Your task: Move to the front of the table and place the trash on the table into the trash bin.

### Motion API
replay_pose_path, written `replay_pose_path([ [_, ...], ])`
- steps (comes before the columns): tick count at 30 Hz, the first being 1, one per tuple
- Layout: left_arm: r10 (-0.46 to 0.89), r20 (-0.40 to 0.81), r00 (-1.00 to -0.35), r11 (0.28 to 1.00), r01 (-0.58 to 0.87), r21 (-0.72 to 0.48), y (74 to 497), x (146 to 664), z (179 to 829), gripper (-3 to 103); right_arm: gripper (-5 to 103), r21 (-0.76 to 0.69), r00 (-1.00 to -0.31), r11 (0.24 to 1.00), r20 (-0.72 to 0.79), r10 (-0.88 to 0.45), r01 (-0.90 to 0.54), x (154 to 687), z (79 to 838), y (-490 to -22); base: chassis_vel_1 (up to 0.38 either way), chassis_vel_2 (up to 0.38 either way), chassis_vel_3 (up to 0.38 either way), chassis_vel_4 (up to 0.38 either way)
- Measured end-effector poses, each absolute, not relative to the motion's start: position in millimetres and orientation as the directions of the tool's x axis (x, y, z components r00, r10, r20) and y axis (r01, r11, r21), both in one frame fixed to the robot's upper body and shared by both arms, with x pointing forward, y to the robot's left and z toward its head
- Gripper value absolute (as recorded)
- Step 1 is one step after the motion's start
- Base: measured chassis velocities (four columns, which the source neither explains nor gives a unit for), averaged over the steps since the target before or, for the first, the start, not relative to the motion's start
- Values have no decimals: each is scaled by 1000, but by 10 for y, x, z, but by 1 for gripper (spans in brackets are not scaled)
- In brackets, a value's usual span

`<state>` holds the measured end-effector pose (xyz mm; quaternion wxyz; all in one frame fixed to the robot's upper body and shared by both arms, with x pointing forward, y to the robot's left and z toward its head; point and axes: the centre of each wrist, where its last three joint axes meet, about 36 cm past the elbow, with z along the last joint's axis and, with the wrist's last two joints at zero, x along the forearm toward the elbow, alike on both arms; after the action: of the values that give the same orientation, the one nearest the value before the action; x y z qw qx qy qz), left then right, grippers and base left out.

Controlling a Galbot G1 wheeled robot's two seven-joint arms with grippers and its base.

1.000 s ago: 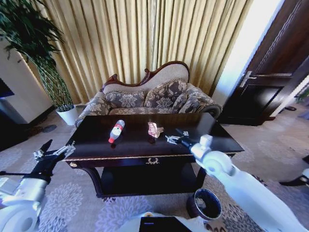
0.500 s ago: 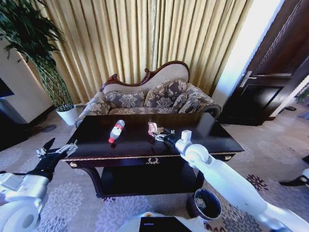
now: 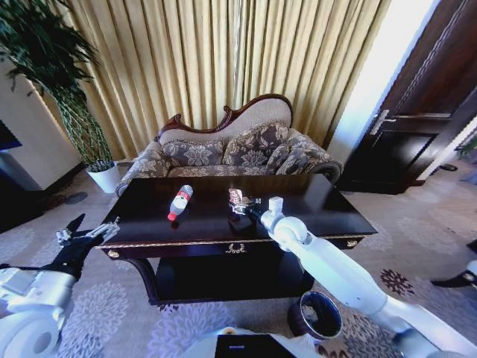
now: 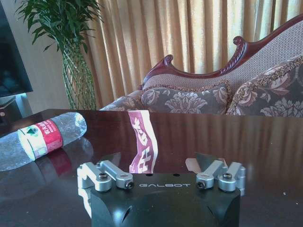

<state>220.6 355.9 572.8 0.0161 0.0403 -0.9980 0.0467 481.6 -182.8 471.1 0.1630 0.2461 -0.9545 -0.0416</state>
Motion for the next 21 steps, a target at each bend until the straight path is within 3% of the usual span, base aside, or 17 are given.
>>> replay_pose_path([
  [1, -79, 36, -996, 992, -82, -92, 3559, 2206, 5728, 100, 89, 160, -826, 875, 291, -483, -456, 4816, 4711, -1828, 0, 0, 0, 0],
  [7, -76, 31, -997, 992, -79, -98, 3551, 2213, 5725, 100, 63, 149, -829, 880, 295, -475, -452, 4822, 4686, -1869, 0, 0, 0, 0],
  [9, -75, 31, -997, 992, -78, -98, 3550, 2213, 5725, 100, 63, 147, -829, 880, 296, -474, -451, 4821, 4686, -1876, 0, 0, 0, 0],
  [10, -75, 31, -997, 992, -78, -98, 3550, 2214, 5725, 100, 51, 144, -829, 880, 297, -474, -452, 4817, 4689, -1884, 0, 0, 0, 0],
  [13, -75, 30, -997, 992, -78, -98, 3550, 2213, 5725, 100, 46, 140, -829, 880, 298, -474, -453, 4817, 4691, -1891, 0, 0, 0, 0],
  [16, -73, 30, -997, 993, -75, -95, 3551, 2216, 5729, 100, 30, 135, -828, 880, 297, -475, -456, 4805, 4701, -1900, 0, 0, 0, 0],
  [18, -71, 30, -997, 993, -74, -93, 3552, 2218, 5731, 100, 30, 133, -828, 879, 297, -476, -457, 4799, 4709, -1907, 0, 0, 0, 0],
  [19, -70, 29, -997, 993, -72, -92, 3552, 2221, 5734, 100, 19, 130, -828, 879, 297, -476, -459, 4788, 4719, -1920, 0, 0, 0, 0],
  [21, -70, 28, -997, 993, -72, -93, 3551, 2223, 5735, 100, 14, 128, -827, 879, 298, -476, -460, 4769, 4722, -1935, 0, 0, 0, 0],
])
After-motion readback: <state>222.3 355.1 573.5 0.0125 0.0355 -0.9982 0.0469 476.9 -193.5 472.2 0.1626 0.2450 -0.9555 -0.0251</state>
